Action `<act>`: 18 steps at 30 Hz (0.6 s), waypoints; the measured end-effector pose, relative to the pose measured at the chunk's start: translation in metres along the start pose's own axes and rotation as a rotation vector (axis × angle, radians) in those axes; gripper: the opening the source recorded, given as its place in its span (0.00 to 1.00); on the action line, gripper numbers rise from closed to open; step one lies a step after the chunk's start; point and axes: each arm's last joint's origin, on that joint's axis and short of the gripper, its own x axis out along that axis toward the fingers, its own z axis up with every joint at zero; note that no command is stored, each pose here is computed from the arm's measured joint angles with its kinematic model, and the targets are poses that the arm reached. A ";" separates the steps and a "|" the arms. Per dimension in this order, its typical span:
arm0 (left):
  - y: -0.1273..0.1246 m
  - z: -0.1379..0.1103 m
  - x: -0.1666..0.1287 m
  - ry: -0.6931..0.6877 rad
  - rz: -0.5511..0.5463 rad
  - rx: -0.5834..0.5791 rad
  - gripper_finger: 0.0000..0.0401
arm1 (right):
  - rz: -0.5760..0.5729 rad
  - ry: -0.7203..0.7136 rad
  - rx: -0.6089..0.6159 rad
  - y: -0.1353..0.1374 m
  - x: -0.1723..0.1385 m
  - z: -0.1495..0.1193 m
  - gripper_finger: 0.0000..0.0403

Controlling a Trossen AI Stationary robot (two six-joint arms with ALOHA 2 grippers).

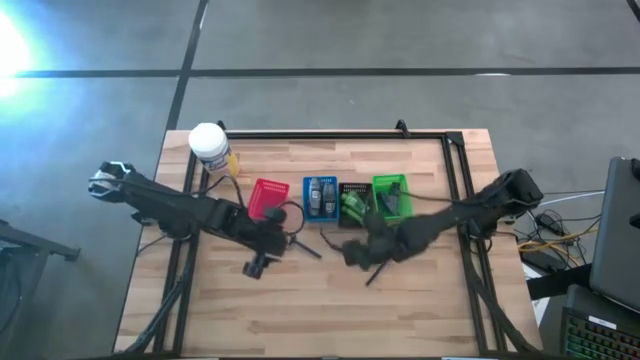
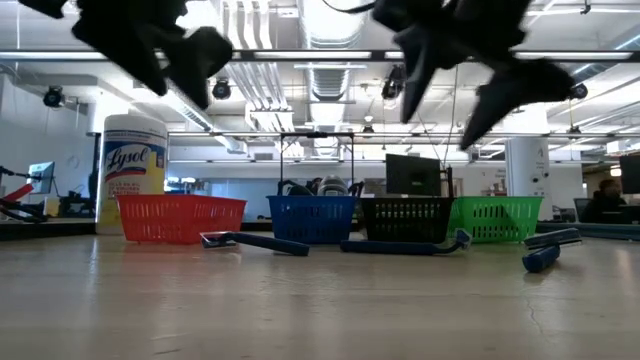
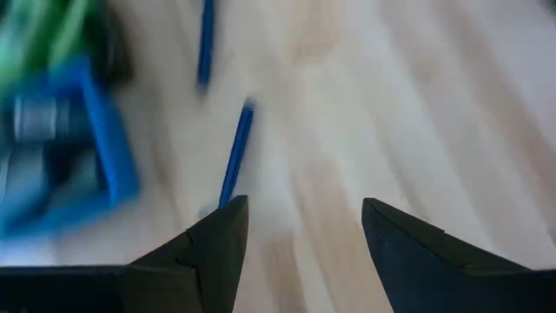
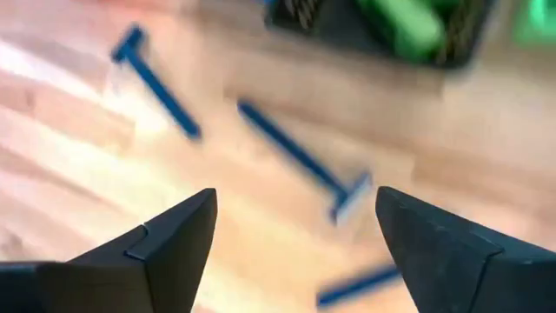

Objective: Pick & Place Travel size toiletries
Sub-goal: Put the blue razor into the red basket

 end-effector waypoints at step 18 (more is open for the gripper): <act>0.030 0.011 0.103 0.158 0.026 0.206 0.57 | 0.013 0.024 0.063 -0.020 -0.021 -0.074 0.79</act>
